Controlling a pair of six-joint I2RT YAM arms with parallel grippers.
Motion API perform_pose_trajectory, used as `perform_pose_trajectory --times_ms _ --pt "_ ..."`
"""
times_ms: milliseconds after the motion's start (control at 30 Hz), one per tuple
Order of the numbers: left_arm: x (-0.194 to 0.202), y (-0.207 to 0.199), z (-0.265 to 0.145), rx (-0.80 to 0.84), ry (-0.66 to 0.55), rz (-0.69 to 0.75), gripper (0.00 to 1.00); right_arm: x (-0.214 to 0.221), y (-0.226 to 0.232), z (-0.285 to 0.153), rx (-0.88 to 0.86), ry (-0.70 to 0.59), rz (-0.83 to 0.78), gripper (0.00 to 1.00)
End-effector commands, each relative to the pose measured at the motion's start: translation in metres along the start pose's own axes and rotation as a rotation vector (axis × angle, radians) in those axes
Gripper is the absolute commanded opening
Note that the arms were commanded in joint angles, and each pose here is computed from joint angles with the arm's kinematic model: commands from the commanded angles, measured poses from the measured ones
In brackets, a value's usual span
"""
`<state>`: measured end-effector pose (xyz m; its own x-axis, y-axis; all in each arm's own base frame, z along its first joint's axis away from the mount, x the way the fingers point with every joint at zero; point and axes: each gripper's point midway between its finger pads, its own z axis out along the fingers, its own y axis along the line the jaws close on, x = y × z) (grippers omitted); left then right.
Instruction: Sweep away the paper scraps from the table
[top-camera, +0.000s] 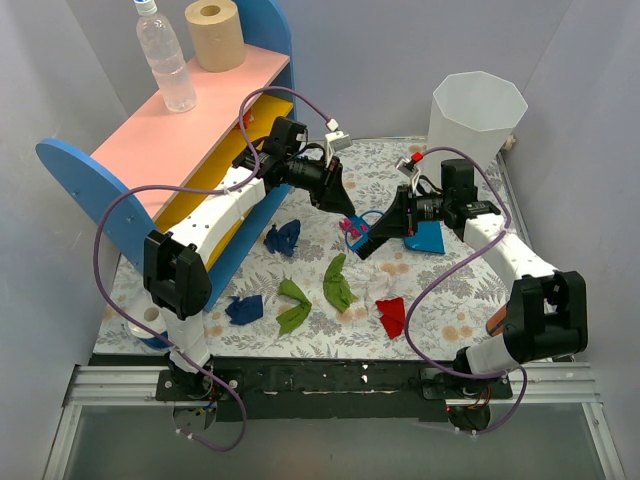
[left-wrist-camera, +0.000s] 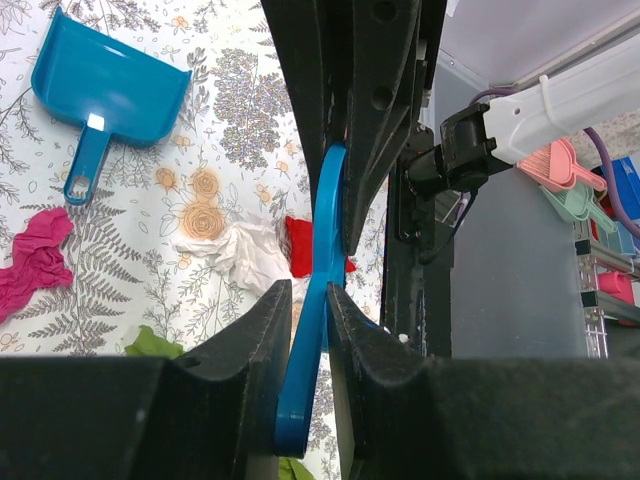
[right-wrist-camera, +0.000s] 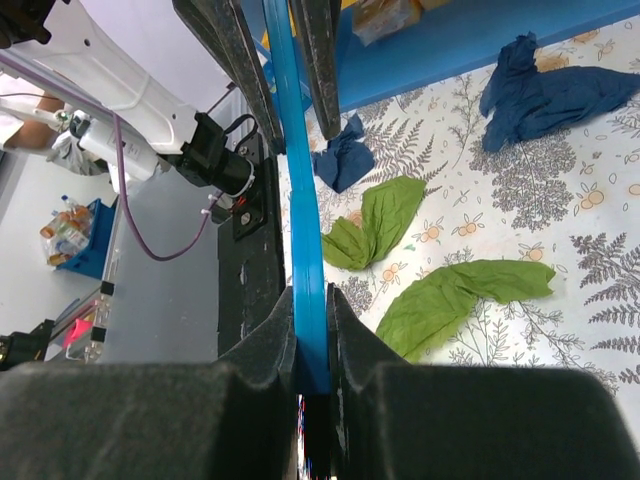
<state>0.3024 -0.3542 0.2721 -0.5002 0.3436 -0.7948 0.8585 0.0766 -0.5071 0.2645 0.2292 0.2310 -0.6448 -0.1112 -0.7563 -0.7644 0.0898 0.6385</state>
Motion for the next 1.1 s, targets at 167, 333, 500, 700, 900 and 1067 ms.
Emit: perform_pose_trajectory --times_ms 167,333,500,700,900,1067 --pt "-0.011 -0.023 -0.002 0.052 -0.010 0.043 0.13 -0.026 -0.006 -0.001 0.033 -0.029 -0.066 0.01" --pt "-0.011 -0.023 -0.001 0.051 -0.008 0.047 0.16 -0.031 -0.010 -0.001 0.041 -0.030 -0.068 0.01" --pt "-0.010 -0.022 -0.001 0.054 -0.004 0.043 0.16 -0.035 -0.015 0.001 0.046 -0.030 -0.068 0.01" --pt "-0.010 -0.021 0.001 0.055 -0.004 0.043 0.10 -0.035 -0.019 0.001 0.050 -0.028 -0.063 0.01" --pt "-0.008 -0.019 0.001 0.051 0.001 0.048 0.02 -0.031 -0.024 0.002 0.069 -0.025 -0.052 0.01" --pt "-0.008 -0.008 -0.006 -0.029 0.005 0.066 0.00 -0.041 -0.050 -0.011 0.273 -0.017 -0.142 0.79"
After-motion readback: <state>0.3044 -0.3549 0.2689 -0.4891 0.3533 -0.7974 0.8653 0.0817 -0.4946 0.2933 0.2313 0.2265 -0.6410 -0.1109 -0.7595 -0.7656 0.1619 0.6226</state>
